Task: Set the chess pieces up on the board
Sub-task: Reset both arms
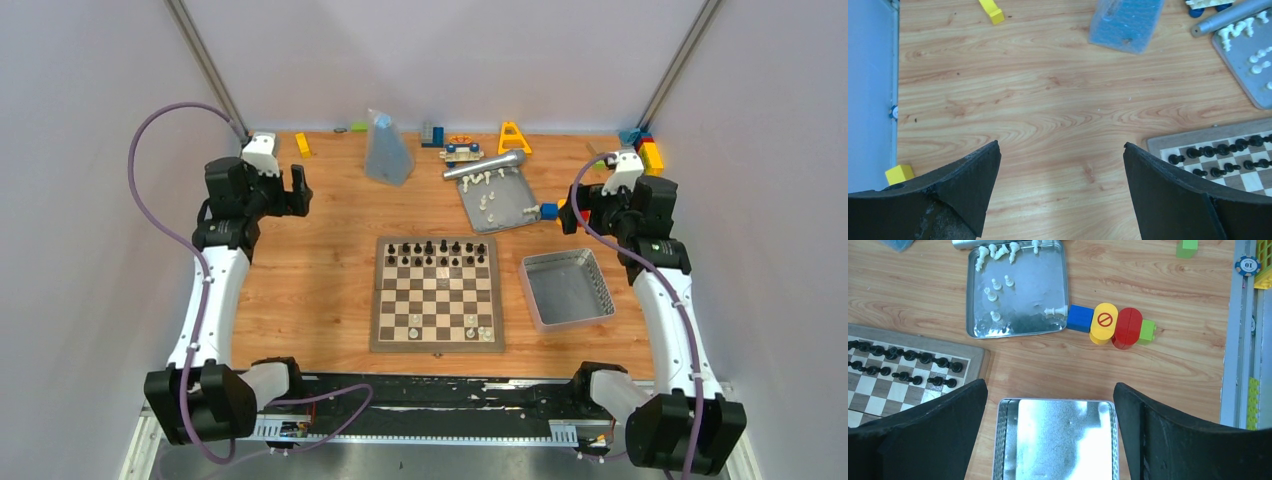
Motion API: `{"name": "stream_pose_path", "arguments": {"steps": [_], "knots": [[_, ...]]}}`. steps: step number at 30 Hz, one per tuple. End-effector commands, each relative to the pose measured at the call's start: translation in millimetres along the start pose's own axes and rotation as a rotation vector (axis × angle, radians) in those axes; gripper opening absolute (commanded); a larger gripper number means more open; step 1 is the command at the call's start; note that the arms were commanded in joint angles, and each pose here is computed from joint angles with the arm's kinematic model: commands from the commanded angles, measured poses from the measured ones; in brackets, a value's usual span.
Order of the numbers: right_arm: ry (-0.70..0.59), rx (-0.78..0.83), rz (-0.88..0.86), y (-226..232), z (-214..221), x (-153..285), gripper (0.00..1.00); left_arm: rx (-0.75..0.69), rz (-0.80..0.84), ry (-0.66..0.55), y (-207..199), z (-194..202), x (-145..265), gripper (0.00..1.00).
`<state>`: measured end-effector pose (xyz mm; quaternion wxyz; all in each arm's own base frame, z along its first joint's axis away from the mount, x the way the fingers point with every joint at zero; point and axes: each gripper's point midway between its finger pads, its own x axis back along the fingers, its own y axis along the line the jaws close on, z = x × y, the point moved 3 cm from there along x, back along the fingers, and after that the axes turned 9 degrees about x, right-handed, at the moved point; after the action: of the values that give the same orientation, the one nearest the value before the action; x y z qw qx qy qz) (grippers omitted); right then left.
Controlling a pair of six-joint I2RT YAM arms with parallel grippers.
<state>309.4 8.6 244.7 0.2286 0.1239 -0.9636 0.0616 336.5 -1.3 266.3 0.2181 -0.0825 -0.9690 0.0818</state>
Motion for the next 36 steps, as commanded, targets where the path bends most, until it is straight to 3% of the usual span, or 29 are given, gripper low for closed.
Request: {"name": "stream_pose_path", "arguments": {"steps": [1,10,21,36], "knots": [[-0.068,0.011,0.014,1.3,-6.1,8.9,1.0,-0.006,-0.089,-0.035,13.8,1.8,9.1,1.0],[-0.043,0.04,0.036,0.1,10.5,10.0,1.0,-0.071,-0.103,-0.088,14.9,20.0,24.7,1.0],[0.267,0.091,0.037,-10.2,87.9,-17.3,1.0,-0.111,-0.02,-0.189,2.5,31.8,29.6,1.0],[0.027,0.07,0.002,12.6,42.5,24.7,1.0,-0.158,0.006,-0.172,1.9,46.3,26.8,1.0]]}}
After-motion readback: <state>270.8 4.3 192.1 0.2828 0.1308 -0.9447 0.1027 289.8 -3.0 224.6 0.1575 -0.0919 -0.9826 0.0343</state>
